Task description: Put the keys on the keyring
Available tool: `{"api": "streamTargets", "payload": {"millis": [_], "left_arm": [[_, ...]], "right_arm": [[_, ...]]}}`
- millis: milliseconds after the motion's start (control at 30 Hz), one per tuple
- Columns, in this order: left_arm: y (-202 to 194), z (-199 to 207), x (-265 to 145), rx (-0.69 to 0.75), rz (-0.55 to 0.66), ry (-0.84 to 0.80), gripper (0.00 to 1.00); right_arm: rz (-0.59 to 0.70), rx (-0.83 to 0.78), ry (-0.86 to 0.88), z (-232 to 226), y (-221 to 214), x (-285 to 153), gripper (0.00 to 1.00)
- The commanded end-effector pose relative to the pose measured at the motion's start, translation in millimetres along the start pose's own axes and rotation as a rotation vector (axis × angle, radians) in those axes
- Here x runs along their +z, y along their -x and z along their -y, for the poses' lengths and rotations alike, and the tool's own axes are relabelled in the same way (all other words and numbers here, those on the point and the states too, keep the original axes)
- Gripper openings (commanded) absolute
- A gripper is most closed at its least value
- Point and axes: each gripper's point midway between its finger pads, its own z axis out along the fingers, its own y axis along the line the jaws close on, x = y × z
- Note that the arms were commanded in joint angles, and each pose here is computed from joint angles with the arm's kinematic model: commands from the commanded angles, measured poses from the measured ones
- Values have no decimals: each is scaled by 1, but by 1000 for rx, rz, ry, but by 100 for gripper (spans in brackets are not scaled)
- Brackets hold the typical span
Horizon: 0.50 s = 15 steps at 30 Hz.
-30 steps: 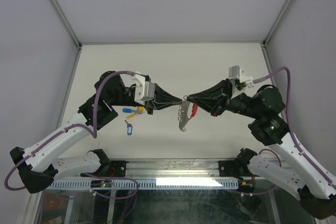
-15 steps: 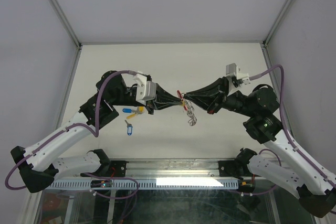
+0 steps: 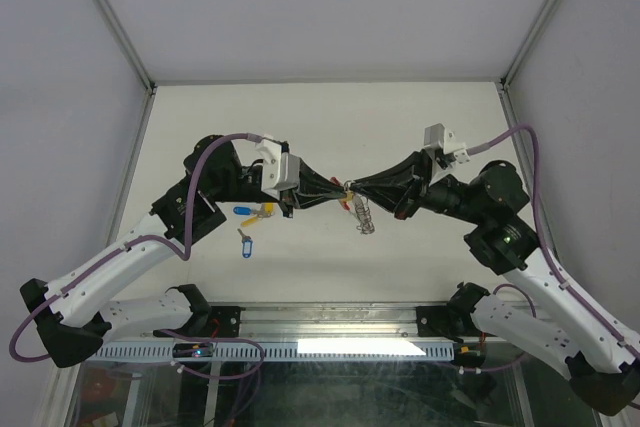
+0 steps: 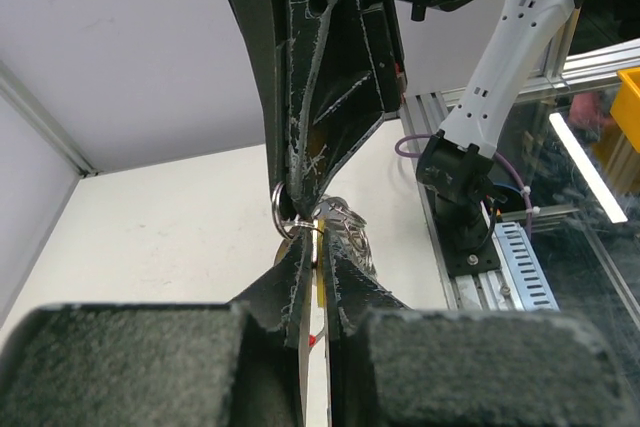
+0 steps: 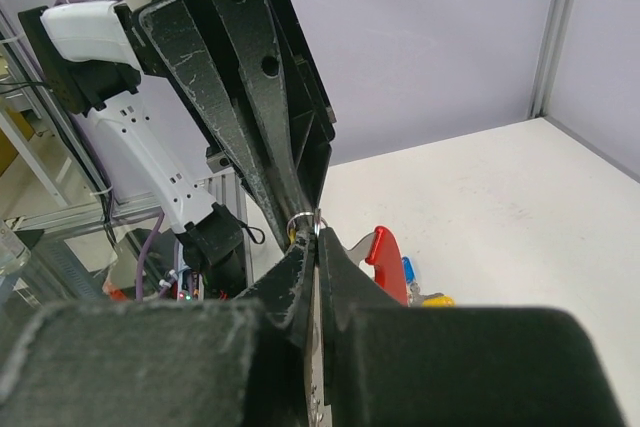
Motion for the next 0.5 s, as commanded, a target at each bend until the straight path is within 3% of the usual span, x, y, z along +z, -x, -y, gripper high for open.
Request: {"api": "streamTargets", "payload": {"millis": [0, 167, 467], "left_arm": [[26, -6, -4, 67, 56, 42, 6], [25, -6, -5, 66, 47, 45, 18], [23, -12, -7, 56, 42, 88, 27]], "right_arm": [[75, -78, -3, -10, 34, -7, 0], [86, -94, -22, -11, 42, -11, 0], [70, -103, -81, -3, 44, -15, 0]]}}
